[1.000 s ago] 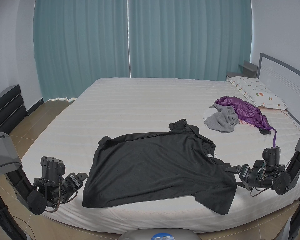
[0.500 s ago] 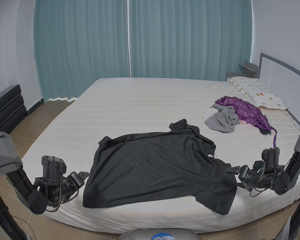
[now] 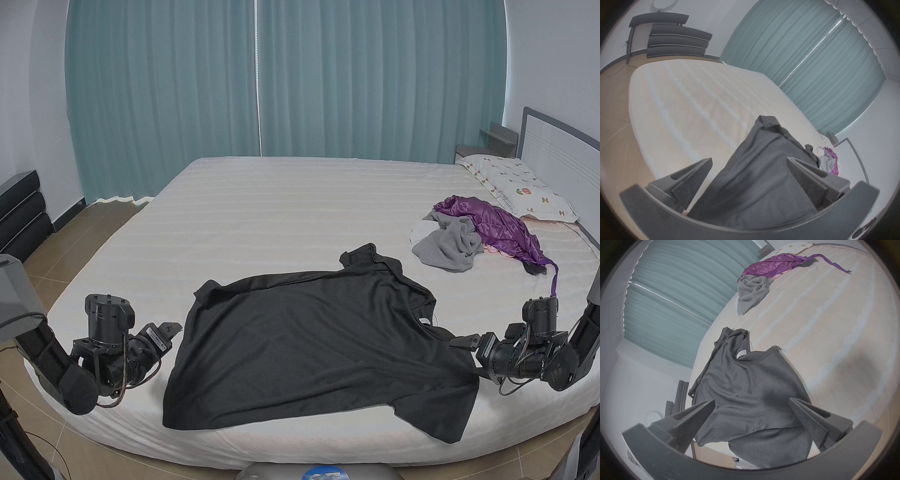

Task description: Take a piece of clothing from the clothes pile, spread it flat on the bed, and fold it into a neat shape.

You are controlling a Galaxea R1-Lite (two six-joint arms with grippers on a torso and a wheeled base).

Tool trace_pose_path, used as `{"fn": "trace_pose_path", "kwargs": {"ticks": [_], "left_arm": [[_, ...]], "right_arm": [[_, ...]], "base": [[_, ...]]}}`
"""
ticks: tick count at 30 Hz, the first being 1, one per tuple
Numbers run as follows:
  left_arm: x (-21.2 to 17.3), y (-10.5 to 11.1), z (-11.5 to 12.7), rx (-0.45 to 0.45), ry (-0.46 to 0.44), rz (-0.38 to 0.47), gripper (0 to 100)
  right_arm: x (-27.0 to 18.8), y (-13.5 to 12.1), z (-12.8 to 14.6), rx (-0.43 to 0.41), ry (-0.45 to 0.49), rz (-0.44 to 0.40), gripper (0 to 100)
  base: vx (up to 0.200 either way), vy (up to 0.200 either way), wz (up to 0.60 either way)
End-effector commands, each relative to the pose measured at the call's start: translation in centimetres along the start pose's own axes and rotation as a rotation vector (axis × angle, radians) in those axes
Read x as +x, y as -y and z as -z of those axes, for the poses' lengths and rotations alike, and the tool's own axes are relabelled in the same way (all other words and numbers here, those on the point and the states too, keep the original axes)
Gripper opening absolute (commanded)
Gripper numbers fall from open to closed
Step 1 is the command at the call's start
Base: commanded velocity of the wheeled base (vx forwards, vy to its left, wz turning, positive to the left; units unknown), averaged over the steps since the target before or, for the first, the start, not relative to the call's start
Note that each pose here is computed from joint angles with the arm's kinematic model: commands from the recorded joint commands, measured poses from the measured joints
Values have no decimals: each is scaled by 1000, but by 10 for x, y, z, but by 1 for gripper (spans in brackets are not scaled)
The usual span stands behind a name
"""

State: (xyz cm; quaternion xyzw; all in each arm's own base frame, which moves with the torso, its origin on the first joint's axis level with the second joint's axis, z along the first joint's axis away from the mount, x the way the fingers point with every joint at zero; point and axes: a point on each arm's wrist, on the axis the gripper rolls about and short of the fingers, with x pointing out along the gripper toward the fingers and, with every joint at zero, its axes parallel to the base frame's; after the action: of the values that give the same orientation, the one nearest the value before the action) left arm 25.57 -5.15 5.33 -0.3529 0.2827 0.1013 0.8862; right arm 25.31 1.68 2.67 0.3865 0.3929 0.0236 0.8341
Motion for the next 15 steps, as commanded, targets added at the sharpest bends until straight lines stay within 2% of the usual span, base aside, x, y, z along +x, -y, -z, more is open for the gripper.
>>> {"fn": "trace_pose_path", "kwargs": {"ticks": [1,8,10,15], "left_arm": [[19,11,-6,-3,10,22,100],[54,29,-19,-11,-44,79,100],[74,37,-25,-13,-67,108,100],[106,42,-25,-14,-105,158,100]], "right_arm": [[0,1,2,3,-9,4,100],[3,1,4,-1,-22,6,100],[5,2,5,1,-27,11,100],[6,3,5,2,-30,12,100]], "base": [[0,0,0],[0,0,0],[0,0,0],[0,0,0]]}}
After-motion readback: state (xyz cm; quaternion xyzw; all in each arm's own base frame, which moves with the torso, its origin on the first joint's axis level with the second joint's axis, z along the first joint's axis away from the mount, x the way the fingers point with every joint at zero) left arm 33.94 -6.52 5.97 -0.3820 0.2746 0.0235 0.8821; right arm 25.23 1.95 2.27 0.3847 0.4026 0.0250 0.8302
